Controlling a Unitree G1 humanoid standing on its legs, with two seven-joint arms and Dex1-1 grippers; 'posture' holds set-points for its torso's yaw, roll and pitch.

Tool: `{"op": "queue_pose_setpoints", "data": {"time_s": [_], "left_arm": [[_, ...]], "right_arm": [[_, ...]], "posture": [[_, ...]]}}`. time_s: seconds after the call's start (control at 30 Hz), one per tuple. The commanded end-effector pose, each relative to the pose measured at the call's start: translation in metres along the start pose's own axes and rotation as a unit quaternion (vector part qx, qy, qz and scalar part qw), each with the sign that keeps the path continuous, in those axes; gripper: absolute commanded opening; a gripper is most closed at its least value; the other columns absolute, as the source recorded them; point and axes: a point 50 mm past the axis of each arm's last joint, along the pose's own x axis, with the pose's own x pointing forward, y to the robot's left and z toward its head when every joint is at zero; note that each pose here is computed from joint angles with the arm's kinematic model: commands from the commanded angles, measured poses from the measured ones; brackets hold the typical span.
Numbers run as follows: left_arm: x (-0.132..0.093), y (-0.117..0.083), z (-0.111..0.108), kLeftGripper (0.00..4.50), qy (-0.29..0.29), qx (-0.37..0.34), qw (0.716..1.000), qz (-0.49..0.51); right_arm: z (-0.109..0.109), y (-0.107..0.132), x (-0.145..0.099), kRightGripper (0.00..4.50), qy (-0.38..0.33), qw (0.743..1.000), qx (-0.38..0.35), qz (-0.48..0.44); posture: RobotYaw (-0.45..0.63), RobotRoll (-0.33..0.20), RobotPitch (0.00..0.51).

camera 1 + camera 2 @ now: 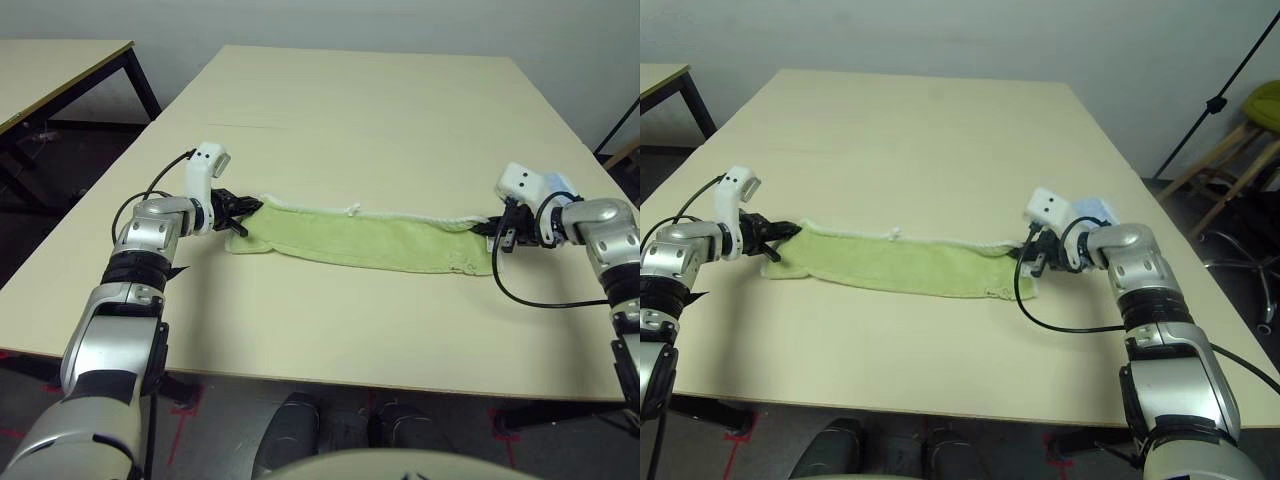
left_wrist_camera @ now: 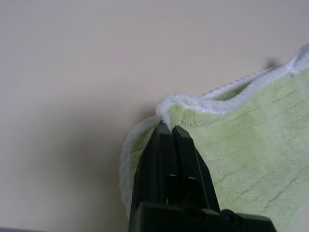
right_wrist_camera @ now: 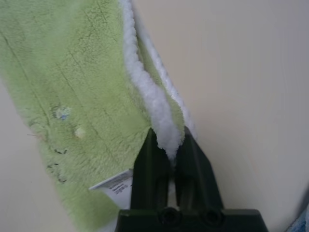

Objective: Fold the towel and set it aside.

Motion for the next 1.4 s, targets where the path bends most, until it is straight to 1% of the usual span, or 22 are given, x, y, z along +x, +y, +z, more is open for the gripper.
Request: {"op": "queue_pose_setpoints", "data": {"time_s": [0.03, 0.1, 0.3, 0.33, 0.37, 0.47, 0.53, 0.6, 0.67, 0.73, 0.87, 0.93, 1.0, 1.03, 1.07, 1.17, 1.3, 1.4], "left_arm": [[0.001, 0.004, 0.004, 1.08, -0.003, 0.010, 1.000, 0.021], [0.000, 0.005, 0.005, 1.69, -0.005, 0.012, 1.000, 0.027], [-0.010, 0.015, 0.010, 3.82, -0.009, 0.016, 0.998, 0.052], [-0.011, 0.017, 0.010, 4.17, -0.009, 0.017, 0.998, 0.056], [-0.013, 0.019, 0.011, 4.47, -0.012, 0.018, 0.998, 0.064], [-0.019, 0.023, 0.021, 4.47, -0.033, 0.025, 0.996, 0.085], [-0.021, 0.021, 0.027, 4.47, -0.054, 0.020, 0.995, 0.087], [-0.022, 0.014, 0.032, 4.47, -0.079, 0.002, 0.994, 0.078], [-0.022, 0.003, 0.032, 4.47, -0.100, -0.013, 0.992, 0.075], [-0.022, -0.008, 0.029, 4.47, -0.109, -0.026, 0.991, 0.075], [-0.019, -0.032, 0.019, 4.47, -0.137, -0.061, 0.985, 0.086], [-0.016, -0.047, 0.013, 4.47, -0.144, -0.078, 0.983, 0.085], [-0.012, -0.062, 0.005, 4.47, -0.138, -0.088, 0.984, 0.074], [-0.010, -0.068, 0.002, 4.50, -0.137, -0.094, 0.984, 0.068], [-0.010, -0.074, 0.000, 4.50, -0.136, -0.100, 0.984, 0.060], [-0.010, -0.084, -0.002, 3.91, -0.132, -0.115, 0.984, 0.034], [-0.010, -0.094, -0.013, 2.51, -0.092, -0.093, 0.991, 0.004], [-0.011, -0.091, -0.022, 1.47, -0.072, -0.091, 0.993, 0.008]], "right_arm": [[0.000, -0.002, 0.003, 1.46, 0.004, 1.000, -0.005, -0.008], [0.001, -0.003, 0.003, 2.12, 0.002, 1.000, -0.006, -0.010], [0.006, -0.017, -0.006, 4.39, -0.014, 0.997, -0.006, -0.073], [0.007, -0.019, -0.007, 4.50, -0.017, 0.996, -0.005, -0.083], [0.009, -0.023, -0.009, 4.50, -0.026, 0.995, 0.000, -0.100], [0.018, -0.032, -0.016, 4.50, -0.060, 0.987, 0.020, -0.147], [0.023, -0.035, -0.019, 4.50, -0.083, 0.983, 0.031, -0.163], [0.027, -0.034, -0.020, 4.50, -0.104, 0.978, 0.045, -0.174], [0.033, -0.029, -0.017, 4.50, -0.138, 0.971, 0.073, -0.183], [0.039, -0.019, -0.012, 4.50, -0.162, 0.965, 0.088, -0.184], [0.049, 0.010, 0.000, 4.50, -0.208, 0.954, 0.132, -0.172], [0.049, 0.024, 0.006, 4.50, -0.218, 0.951, 0.155, -0.155], [0.048, 0.039, 0.012, 4.50, -0.216, 0.953, 0.165, -0.135], [0.047, 0.045, 0.015, 4.08, -0.214, 0.954, 0.169, -0.127], [0.047, 0.052, 0.017, 3.87, -0.214, 0.954, 0.178, -0.113], [0.047, 0.064, 0.020, 2.78, -0.215, 0.953, 0.195, -0.085], [0.043, 0.072, 0.024, 1.20, -0.196, 0.958, 0.198, -0.071], [0.030, 0.074, 0.024, 0.07, -0.159, 0.968, 0.184, -0.068]], "posture": [[0.08, 0.000, 0.064], [0.08, 0.000, 0.064], [0.08, 0.000, 0.064], [0.08, 0.000, 0.064], [0.08, 0.000, 0.064], [0.09, 0.000, 0.069], [0.08, 0.000, 0.071], [0.08, 0.000, 0.074], [0.08, 0.000, 0.076], [0.08, 0.000, 0.077], [0.07, 0.000, 0.084], [0.07, 0.000, 0.084], [0.07, 0.000, 0.086], [0.07, 0.000, 0.086], [0.06, 0.000, 0.086], [0.07, 0.000, 0.086], [0.07, 0.000, 0.083], [0.07, 0.000, 0.082]]}}
